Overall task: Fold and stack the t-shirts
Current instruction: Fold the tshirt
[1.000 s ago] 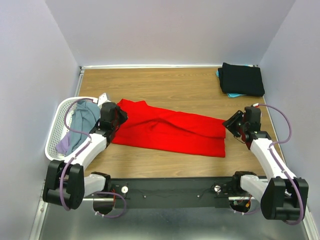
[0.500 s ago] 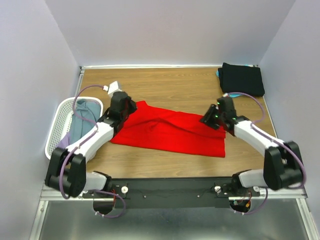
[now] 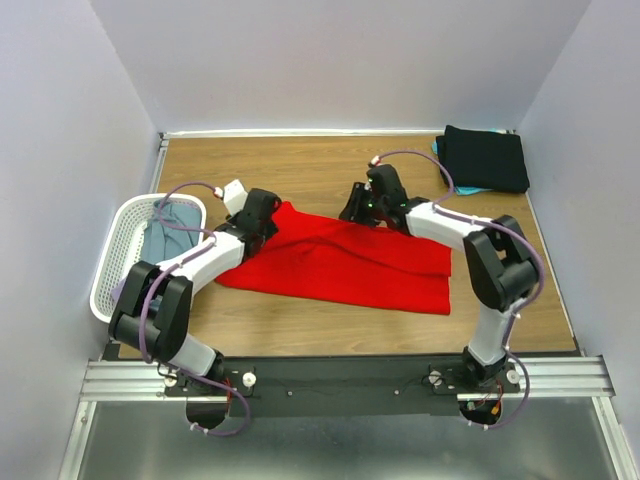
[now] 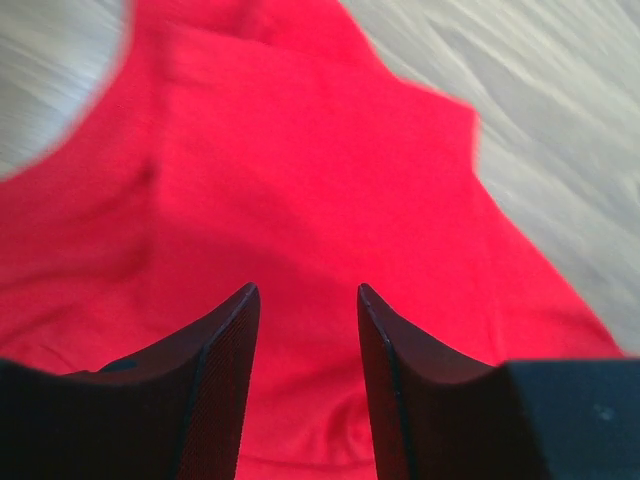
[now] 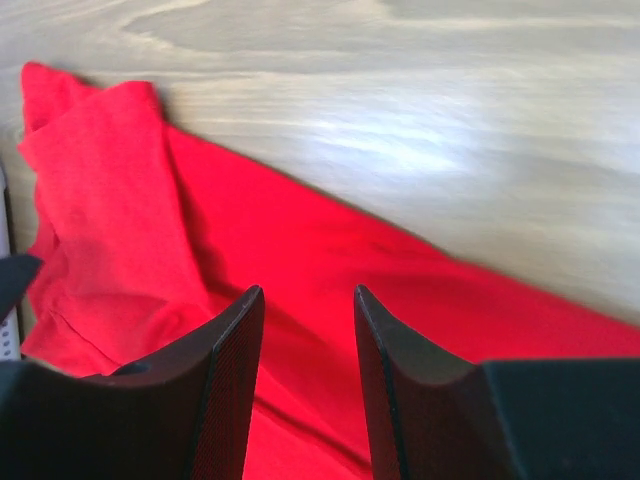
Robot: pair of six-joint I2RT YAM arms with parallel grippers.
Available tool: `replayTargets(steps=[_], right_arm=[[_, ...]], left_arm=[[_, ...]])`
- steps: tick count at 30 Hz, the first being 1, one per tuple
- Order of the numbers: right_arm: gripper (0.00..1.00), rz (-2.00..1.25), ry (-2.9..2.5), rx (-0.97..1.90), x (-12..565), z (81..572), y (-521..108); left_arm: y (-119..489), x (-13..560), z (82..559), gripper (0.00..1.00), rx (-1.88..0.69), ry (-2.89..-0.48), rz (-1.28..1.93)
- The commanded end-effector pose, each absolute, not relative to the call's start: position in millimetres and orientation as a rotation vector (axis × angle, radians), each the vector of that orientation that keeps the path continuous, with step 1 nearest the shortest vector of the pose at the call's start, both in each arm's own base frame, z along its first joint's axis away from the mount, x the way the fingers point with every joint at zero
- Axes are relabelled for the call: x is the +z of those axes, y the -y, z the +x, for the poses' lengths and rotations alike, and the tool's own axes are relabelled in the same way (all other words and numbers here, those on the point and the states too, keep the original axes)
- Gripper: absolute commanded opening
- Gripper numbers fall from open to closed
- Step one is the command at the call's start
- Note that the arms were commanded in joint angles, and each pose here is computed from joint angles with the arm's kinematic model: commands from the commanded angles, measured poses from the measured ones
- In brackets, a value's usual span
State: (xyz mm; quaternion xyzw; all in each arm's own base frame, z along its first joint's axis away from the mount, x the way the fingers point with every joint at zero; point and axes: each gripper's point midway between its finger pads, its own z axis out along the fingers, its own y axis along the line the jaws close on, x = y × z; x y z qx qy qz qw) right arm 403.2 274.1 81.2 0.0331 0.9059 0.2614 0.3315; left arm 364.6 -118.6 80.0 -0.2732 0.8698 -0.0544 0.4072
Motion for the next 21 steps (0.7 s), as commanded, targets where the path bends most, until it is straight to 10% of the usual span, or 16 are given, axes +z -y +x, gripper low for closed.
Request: replayTargets(steps=[1,21], right_arm=[[0.48,-0.054,-2.364,0.749,75,409,-310],[0.48,-0.262,-2.383,0.858,52,409,-375]], left_arm=[[81,84,373,0.52,-0.066,-2.123,-0.849],[49,50,392,0.62,-0.168,-2.130,-0.864]])
